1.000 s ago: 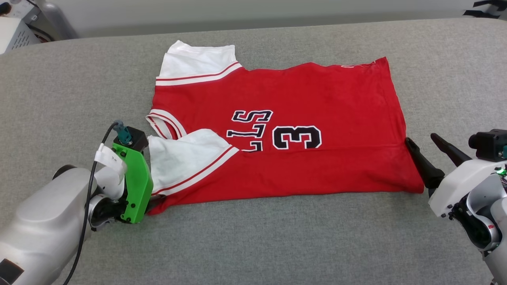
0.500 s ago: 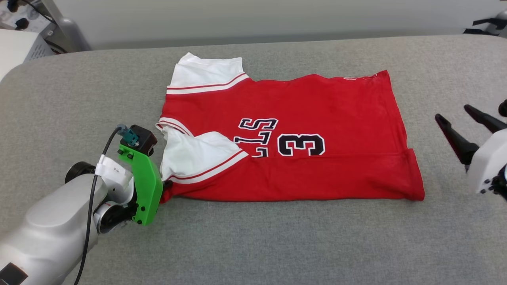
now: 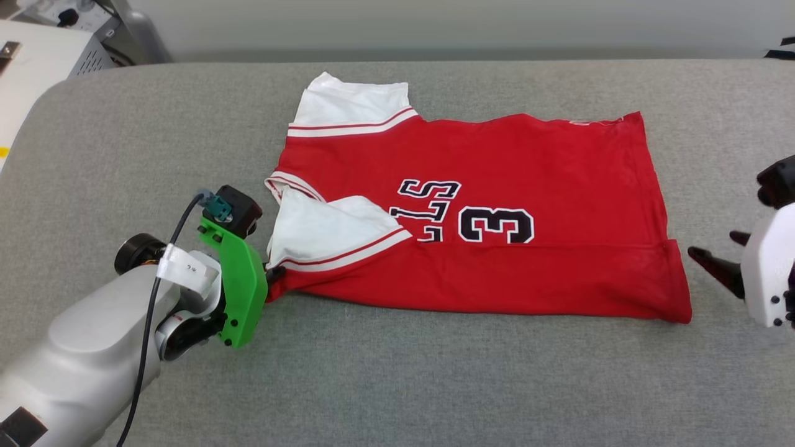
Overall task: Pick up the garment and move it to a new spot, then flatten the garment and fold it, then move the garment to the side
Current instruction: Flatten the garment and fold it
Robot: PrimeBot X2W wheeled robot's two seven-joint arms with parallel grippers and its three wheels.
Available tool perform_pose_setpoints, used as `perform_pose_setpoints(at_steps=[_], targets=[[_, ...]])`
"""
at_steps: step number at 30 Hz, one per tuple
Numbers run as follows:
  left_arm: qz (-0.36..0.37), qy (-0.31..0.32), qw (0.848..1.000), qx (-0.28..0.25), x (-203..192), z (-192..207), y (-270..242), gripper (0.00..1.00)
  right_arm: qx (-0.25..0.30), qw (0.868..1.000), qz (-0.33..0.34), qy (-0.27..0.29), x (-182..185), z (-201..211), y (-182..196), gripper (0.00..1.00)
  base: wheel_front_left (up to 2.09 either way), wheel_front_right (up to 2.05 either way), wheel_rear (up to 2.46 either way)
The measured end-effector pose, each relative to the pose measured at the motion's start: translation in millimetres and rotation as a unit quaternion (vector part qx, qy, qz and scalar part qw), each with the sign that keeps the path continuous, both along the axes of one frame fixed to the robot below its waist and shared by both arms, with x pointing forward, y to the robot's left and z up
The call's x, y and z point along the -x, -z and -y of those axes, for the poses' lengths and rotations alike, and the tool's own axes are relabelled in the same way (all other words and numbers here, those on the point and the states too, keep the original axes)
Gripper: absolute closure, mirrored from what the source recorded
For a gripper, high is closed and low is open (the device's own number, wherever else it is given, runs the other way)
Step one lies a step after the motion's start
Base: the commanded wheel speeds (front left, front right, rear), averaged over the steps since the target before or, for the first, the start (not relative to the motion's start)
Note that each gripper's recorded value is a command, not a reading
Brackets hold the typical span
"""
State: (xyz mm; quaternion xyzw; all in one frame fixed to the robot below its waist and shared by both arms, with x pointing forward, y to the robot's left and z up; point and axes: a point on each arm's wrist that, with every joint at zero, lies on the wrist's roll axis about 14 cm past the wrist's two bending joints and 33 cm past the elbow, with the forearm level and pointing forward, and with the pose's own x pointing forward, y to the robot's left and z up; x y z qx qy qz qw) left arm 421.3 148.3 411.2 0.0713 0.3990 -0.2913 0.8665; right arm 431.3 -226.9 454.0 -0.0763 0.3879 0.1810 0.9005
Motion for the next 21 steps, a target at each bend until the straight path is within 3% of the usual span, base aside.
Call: perform_pose_setpoints(at_steps=[10,17,18,19,20,21], targets=[[0.000,0.001,1.000,-0.003,-9,-1,11,1.00,0.004,0.994,-0.107,-0.010,19,-21,76,0.00,0.00,0.00,0.00],[-0.005,-0.003,1.000,-0.008,-10,-6,21,1.00,0.007,0.992,-0.127,-0.009,24,-20,100,0.00,0.00,0.00,0.00],[-0.005,-0.003,1.000,-0.008,-10,-6,22,1.00,0.004,0.992,-0.123,-0.007,22,-21,100,0.29,0.00,0.00,0.00],[-0.004,-0.004,1.000,-0.009,-10,-7,22,1.00,0.001,0.993,-0.117,-0.007,21,-21,99,0.80,0.00,0.00,0.00],[-0.003,-0.004,1.000,-0.009,-11,-7,21,1.00,-0.002,0.994,-0.111,-0.006,20,-22,97,1.00,0.00,0.00,0.00],[-0.001,-0.004,1.000,-0.009,-11,-7,20,1.00,-0.005,0.994,-0.106,-0.005,20,-22,96,1.00,0.00,0.00,0.00]])
